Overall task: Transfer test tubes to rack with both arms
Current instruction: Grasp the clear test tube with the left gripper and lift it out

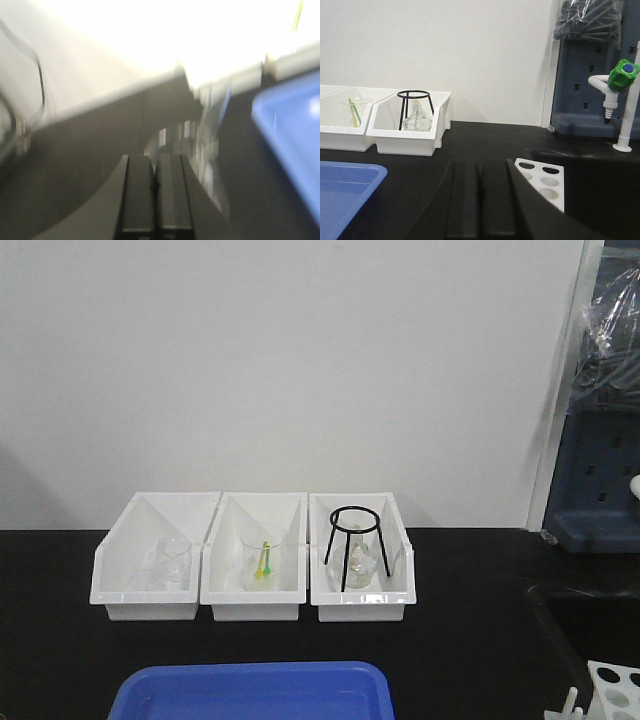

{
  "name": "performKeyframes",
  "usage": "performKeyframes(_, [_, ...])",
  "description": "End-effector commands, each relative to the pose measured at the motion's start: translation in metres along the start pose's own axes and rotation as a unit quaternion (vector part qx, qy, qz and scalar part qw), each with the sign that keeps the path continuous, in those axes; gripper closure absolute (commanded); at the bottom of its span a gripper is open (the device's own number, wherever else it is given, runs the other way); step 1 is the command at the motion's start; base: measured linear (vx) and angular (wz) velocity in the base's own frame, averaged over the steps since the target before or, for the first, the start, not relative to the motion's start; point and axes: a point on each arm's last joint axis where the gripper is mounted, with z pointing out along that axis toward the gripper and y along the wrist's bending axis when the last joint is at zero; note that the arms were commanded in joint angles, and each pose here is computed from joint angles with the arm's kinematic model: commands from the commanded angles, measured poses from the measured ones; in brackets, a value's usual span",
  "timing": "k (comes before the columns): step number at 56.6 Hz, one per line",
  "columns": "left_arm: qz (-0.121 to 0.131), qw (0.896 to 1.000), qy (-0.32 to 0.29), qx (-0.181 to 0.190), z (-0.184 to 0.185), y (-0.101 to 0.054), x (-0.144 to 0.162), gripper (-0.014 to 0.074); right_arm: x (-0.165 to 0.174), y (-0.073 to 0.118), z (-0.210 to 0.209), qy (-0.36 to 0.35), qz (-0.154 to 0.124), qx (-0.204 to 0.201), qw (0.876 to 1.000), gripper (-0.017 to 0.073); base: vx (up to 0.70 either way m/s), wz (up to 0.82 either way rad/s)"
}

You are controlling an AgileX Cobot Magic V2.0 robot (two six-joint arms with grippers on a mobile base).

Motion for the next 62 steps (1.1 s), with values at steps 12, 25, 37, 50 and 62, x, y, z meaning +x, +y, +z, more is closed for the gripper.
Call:
performKeyframes(12, [-0.045,0.961,-0.273,0.004,-0.019,0.008,-0.064,0.0598,-0.062,-0.005,-0.010,-0.097,-0.011,0.009,0.995,0.0568,0.00,0.00])
performKeyframes(25, [-0.097,0.969,-0.226,-0.015,-0.026,0.030,-0.099,0.0598,-0.104,-0.008,-0.002,-0.098,-0.011,0.010,0.995,0.0563,0.00,0.00])
performKeyframes(37, [-0.099,0.981,-0.169,-0.009,-0.006,0.037,-0.117,0.0594,-0.102,-0.008,0.025,-0.029,-0.011,0.004,1.000,0.0538,0.00,0.00])
performKeyframes(50, [-0.099,0.994,-0.052,0.008,0.026,0.032,-0.100,0.0497,-0.089,-0.007,0.048,0.033,-0.009,-0.001,0.999,0.0438,0.00,0.00])
performKeyframes(62, [-0.092,0.995,0.001,0.024,0.047,0.027,-0.091,0.0246,-0.082,-0.006,0.059,0.065,-0.009,-0.004,0.998,0.0270,0.00,0.00])
